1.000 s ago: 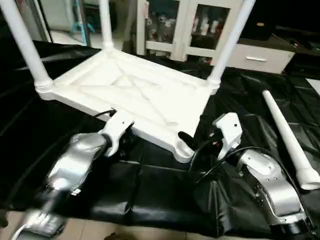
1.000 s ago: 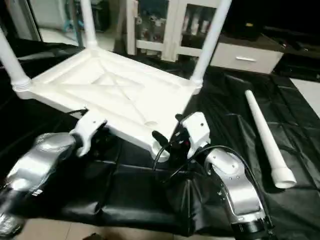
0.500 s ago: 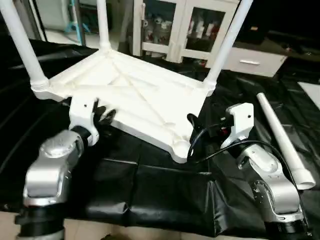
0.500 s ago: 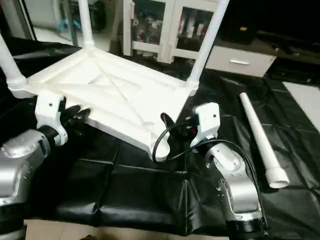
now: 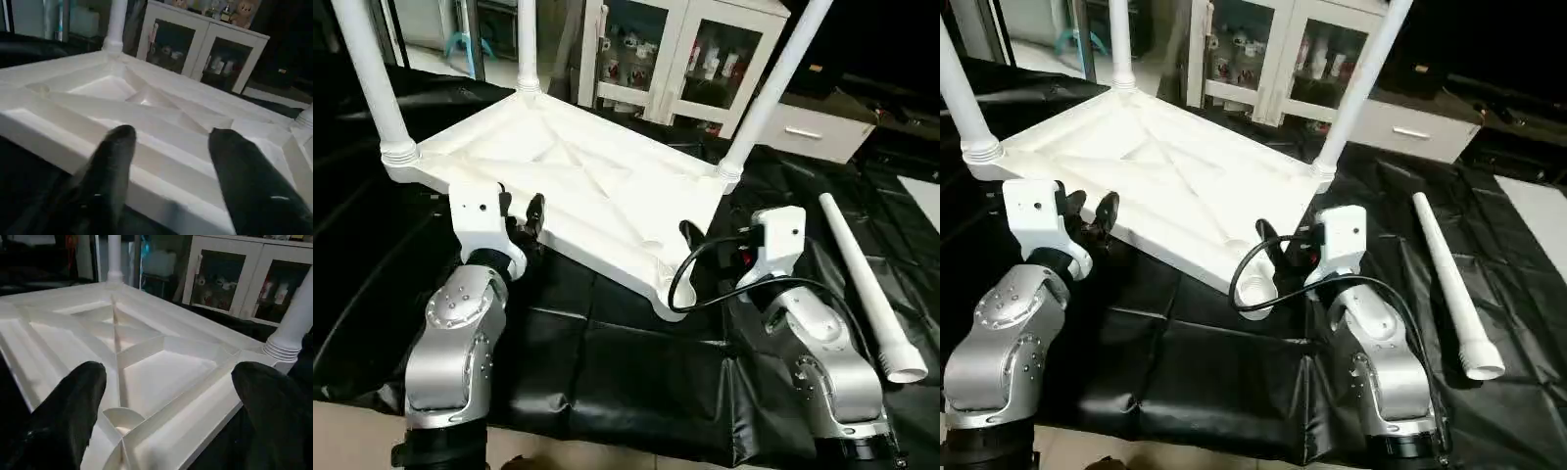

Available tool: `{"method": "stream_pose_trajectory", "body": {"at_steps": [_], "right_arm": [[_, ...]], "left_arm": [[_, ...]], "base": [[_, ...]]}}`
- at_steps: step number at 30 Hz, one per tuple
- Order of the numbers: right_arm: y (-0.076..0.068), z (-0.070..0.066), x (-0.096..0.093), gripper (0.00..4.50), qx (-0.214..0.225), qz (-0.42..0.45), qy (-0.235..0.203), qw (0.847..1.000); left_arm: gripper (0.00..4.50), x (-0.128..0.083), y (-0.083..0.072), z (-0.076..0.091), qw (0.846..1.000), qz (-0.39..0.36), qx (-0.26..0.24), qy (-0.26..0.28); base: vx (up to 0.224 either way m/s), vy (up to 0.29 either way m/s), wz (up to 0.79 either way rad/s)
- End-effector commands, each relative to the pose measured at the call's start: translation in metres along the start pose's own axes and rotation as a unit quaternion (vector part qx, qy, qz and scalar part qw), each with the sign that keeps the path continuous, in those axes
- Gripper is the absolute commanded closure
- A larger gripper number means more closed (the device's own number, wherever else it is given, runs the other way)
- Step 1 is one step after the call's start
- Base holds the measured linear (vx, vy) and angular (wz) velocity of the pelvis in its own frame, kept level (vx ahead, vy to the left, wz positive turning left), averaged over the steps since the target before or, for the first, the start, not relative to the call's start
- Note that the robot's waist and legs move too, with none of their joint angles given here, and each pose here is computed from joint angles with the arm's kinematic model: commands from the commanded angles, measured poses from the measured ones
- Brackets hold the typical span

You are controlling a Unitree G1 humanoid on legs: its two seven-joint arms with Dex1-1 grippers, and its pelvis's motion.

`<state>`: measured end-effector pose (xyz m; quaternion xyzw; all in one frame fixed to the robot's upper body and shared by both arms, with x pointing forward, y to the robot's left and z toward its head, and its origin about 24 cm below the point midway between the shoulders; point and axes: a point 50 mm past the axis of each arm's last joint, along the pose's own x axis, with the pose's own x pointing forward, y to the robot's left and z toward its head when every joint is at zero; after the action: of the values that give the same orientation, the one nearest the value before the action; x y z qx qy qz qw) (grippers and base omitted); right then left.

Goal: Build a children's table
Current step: Rotate table base

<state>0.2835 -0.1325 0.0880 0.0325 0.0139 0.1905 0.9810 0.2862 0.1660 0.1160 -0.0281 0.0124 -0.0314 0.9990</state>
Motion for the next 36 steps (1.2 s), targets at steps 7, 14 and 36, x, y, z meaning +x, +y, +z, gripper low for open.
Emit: {"method": "stream_pose_trajectory", "body": {"at_steps": [7,14,36], "right_arm": [[-0.003,-0.003,0.002,0.0,-0.013,0.001,0.014,1.0],[-0.004,-0.002,0.004,0.0,-0.014,0.004,0.015,1.0],[-0.015,-0.003,0.002,0.0,-0.029,-0.048,0.017,0.998]], "left_arm": [[0.87,-0.003,0.004,0.0,0.999,0.037,0.021,-0.009],[0.32,-0.002,0.009,0.002,0.993,0.094,0.06,-0.036],[0.08,-0.006,0.0,-0.015,0.999,0.031,0.034,-0.002]], "base": [[0.0,0.0,0.0],[0.0,0.0,0.0],[0.0,0.0,0.0]]}}
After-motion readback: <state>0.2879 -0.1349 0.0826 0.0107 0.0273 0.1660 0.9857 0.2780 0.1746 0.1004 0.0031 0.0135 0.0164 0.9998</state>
